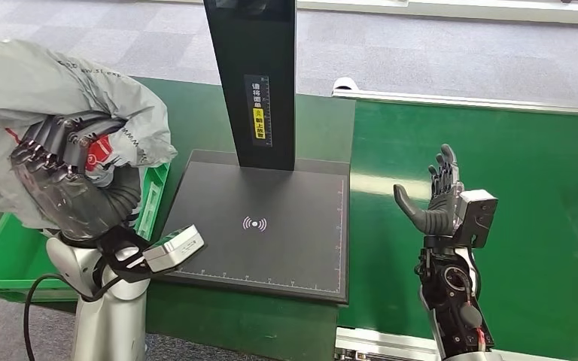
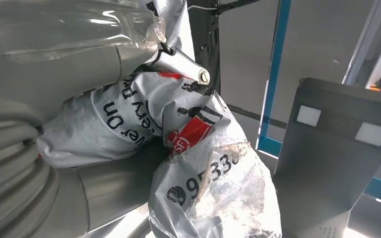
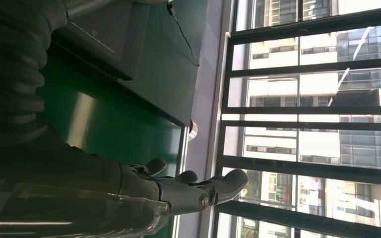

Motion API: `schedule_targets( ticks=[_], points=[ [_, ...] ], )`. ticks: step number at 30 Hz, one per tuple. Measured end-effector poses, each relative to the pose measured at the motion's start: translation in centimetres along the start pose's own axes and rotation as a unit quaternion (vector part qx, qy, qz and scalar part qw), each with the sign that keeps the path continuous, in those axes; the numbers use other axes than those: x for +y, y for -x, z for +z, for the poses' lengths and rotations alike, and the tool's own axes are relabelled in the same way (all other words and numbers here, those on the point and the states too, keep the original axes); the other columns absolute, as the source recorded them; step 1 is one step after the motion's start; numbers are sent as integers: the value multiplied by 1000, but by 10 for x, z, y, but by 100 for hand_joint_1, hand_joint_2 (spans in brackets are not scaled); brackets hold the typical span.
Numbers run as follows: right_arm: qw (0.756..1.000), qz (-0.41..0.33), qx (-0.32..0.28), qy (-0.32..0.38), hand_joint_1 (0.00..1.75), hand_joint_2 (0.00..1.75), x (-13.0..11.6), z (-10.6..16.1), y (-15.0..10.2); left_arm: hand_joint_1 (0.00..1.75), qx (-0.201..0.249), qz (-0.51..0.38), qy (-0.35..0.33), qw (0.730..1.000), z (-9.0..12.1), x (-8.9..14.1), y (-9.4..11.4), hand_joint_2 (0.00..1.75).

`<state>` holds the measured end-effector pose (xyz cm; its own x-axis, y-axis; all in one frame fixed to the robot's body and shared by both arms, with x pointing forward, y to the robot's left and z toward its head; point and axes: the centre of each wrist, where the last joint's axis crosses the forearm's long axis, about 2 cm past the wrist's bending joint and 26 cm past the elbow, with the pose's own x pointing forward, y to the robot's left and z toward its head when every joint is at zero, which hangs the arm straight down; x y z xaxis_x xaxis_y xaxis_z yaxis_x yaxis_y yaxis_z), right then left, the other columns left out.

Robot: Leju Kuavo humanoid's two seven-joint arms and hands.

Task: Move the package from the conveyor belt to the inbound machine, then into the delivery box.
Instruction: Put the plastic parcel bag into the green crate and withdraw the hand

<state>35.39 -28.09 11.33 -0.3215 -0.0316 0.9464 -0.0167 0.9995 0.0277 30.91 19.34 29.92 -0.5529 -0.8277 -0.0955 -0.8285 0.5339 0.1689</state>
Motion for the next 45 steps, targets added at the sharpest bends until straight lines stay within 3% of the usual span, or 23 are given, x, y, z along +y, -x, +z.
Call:
schedule_targets(
  ticks=[4, 9, 12, 15, 23, 34, 45],
  points=[
    [1000, 12, 2, -2, 0, 175, 0, 0, 0, 175, 45, -36, 69, 996, 17, -12, 3, 175],
    [1000, 27, 6, -7, 0, 175, 0, 4, 3, 175, 139, -64, 220, 963, 72, -49, 5, 175],
    [999, 31, 7, -8, 0, 175, -2, 7, 4, 175, 182, -50, 268, 945, 101, -59, 6, 175],
    [999, 32, 8, -8, 0, 175, -4, 8, 5, 175, 200, -41, 294, 934, 117, -63, 4, 175],
    [999, 33, 10, -9, 0, 175, -5, 10, 6, 175, 216, -32, 321, 921, 132, -67, 3, 175],
    [999, 32, 10, -10, 0, 175, -6, 10, 6, 173, 228, -29, 329, 916, 138, -69, 5, 175],
    [999, 32, 11, -19, 0, 175, -9, 6, 8, 175, 277, -37, 346, 895, 159, -65, 20, 175]
  ],
)
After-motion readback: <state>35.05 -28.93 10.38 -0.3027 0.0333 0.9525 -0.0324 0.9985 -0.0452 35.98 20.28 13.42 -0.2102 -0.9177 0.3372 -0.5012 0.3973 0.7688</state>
